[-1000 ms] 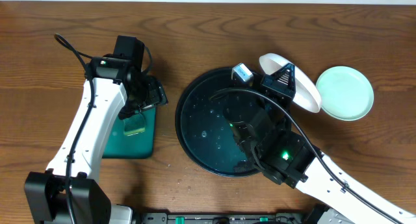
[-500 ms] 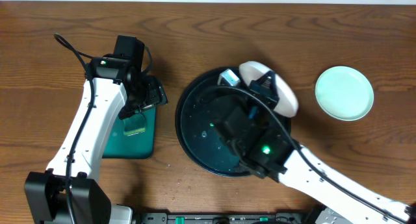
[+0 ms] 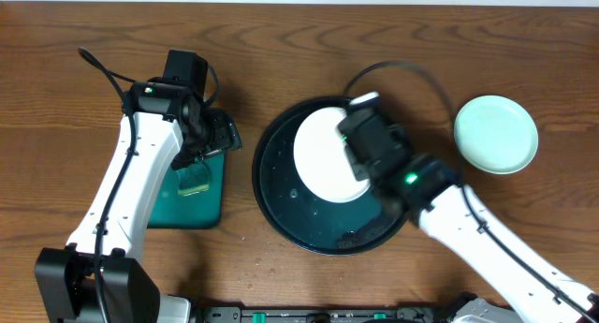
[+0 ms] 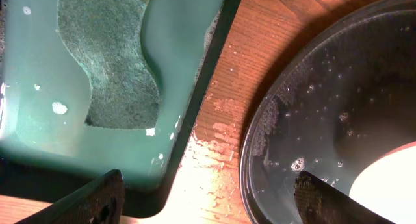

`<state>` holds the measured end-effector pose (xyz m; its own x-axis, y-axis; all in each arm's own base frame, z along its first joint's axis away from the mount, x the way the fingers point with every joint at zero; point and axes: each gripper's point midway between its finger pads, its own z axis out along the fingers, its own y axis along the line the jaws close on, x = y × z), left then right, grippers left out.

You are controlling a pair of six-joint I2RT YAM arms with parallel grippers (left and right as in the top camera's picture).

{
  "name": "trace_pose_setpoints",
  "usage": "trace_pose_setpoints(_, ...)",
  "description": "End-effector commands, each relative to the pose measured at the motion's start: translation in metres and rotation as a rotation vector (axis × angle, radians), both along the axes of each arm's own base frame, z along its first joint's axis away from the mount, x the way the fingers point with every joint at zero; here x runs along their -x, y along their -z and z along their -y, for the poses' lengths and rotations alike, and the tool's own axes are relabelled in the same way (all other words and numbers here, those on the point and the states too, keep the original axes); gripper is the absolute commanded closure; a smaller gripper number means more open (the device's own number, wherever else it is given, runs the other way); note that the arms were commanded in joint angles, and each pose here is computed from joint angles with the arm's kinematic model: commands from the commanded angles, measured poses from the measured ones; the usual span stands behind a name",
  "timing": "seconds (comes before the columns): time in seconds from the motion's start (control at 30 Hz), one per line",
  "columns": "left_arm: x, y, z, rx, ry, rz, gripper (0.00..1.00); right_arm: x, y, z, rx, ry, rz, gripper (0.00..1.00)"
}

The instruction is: Clean dirty plates on tray and stack at the side

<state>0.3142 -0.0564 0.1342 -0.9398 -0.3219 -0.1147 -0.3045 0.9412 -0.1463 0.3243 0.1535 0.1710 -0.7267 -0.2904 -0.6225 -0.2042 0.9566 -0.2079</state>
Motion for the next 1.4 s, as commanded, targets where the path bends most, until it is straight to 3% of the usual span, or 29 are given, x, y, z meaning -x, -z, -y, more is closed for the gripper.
trace_pose_setpoints(0.0,-0.003,-0.003,0.001,0.001,0.012,0.010,0.16,-0.011,0.004,0.023,-0.269,0.206,-0.081,0.99)
trace_pose_setpoints(0.23,-0.003,-0.003,0.001,0.001,0.012,0.009,0.16,-0.030,0.010,0.145,-0.361,0.585,-0.086,0.99)
trace_pose_setpoints(0.43,-0.003,-0.003,0.001,0.001,0.012,0.010,0.16,-0.009,0.026,0.267,-0.442,0.946,-0.089,0.99)
trace_pose_setpoints(0.6,-0.003,-0.003,0.001,0.001,0.012,0.010,0.16,0.016,0.061,0.326,-0.479,1.200,-0.147,0.99)
trace_pose_setpoints(0.83,-0.003,-0.003,0.001,0.001,0.012,0.009,0.16,0.008,0.125,0.341,-0.615,1.252,-0.270,0.99)
trace_pose_setpoints(1.0,-0.003,-0.003,0.001,0.001,0.012,0.009,0.16,-0.009,0.139,0.344,-0.645,1.225,-0.245,0.98)
trace_pose_setpoints(1.07,-0.003,-0.003,0.001,0.001,0.012,0.009,0.16,-0.012,0.137,0.346,-0.647,1.220,-0.226,0.80)
trace_pose_setpoints(1.1,-0.003,-0.003,0.001,0.001,0.012,0.009,0.16,-0.014,0.136,0.347,-0.649,1.216,-0.219,0.55)
trace_pose_setpoints(1.13,-0.003,-0.003,0.001,0.001,0.012,0.009,0.16,-0.015,0.135,0.347,-0.653,1.213,-0.214,0.37)
trace_pose_setpoints(1.2,-0.003,-0.003,0.001,0.001,0.012,0.011,0.16,-0.017,0.133,0.346,-0.663,1.205,-0.214,0.28)
trace_pose_setpoints(1.37,-0.007,-0.003,0.001,-0.005,0.035,0.031,0.16,-0.040,0.099,0.328,-0.755,1.065,-0.171,0.28)
